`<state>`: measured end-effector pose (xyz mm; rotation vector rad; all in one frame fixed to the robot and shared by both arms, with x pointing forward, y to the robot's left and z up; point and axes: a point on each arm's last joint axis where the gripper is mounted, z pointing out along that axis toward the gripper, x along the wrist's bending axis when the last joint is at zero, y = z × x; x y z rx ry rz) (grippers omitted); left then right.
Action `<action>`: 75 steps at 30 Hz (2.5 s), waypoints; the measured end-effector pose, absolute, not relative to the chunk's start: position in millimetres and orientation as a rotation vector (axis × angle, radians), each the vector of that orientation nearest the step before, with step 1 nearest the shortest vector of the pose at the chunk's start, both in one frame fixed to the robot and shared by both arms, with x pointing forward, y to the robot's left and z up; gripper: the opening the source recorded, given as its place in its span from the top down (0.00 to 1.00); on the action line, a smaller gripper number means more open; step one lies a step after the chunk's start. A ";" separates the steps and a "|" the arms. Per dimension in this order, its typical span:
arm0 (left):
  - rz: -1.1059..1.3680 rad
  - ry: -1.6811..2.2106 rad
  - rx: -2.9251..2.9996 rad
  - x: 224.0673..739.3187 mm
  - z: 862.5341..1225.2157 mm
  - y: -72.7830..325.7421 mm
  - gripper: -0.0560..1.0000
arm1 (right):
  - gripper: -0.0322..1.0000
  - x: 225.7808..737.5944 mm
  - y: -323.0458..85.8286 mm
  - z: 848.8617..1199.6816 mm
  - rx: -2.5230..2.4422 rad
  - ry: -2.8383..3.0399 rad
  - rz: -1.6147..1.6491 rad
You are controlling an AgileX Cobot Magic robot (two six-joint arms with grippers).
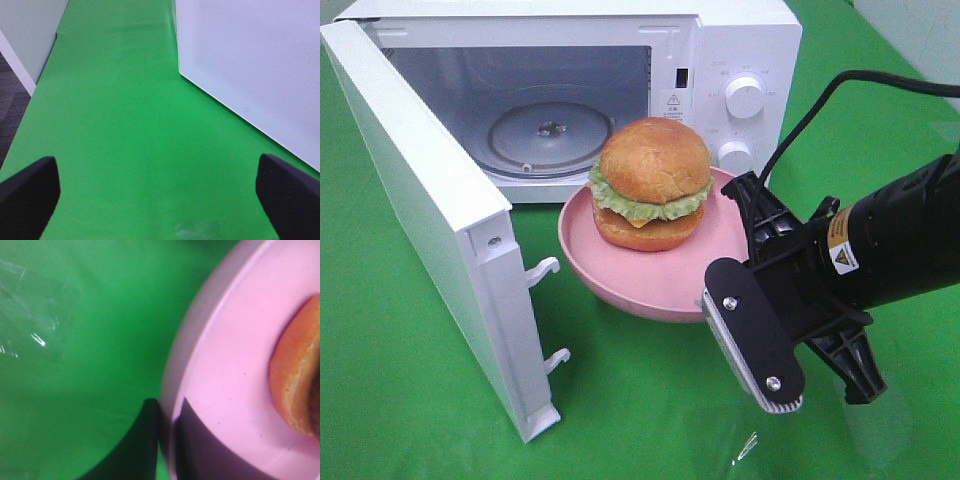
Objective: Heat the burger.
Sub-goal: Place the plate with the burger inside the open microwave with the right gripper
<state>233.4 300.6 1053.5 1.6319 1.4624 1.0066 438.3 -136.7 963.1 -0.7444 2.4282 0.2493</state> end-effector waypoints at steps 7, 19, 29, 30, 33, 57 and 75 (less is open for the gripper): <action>1.007 1.463 1.631 233.4 1053.5 300.6 0.01 | 0.90 444.7 -145.1 962.9 -0.734 2.440 0.261; 1.007 1.463 1.631 233.4 1053.5 300.6 0.01 | 0.90 455.3 -143.2 973.8 -0.737 2.401 0.294; 1.007 1.463 1.631 233.4 1053.5 300.6 0.01 | 0.90 460.2 -138.6 972.4 -0.764 2.374 0.289; 1.007 1.463 1.631 233.4 1053.5 300.6 0.01 | 0.90 460.2 -138.6 972.4 -0.764 2.374 0.289; 1.007 1.462 1.632 233.4 1053.5 300.6 0.01 | 0.90 463.5 -129.8 972.8 -0.782 2.357 0.299; 1.007 1.463 1.631 233.4 1053.5 300.6 0.01 | 0.90 502.0 -90.9 967.1 -0.881 2.293 0.245; 1.007 1.463 1.631 233.4 1053.5 300.6 0.01 | 0.90 530.1 -61.2 956.4 -0.936 2.258 0.230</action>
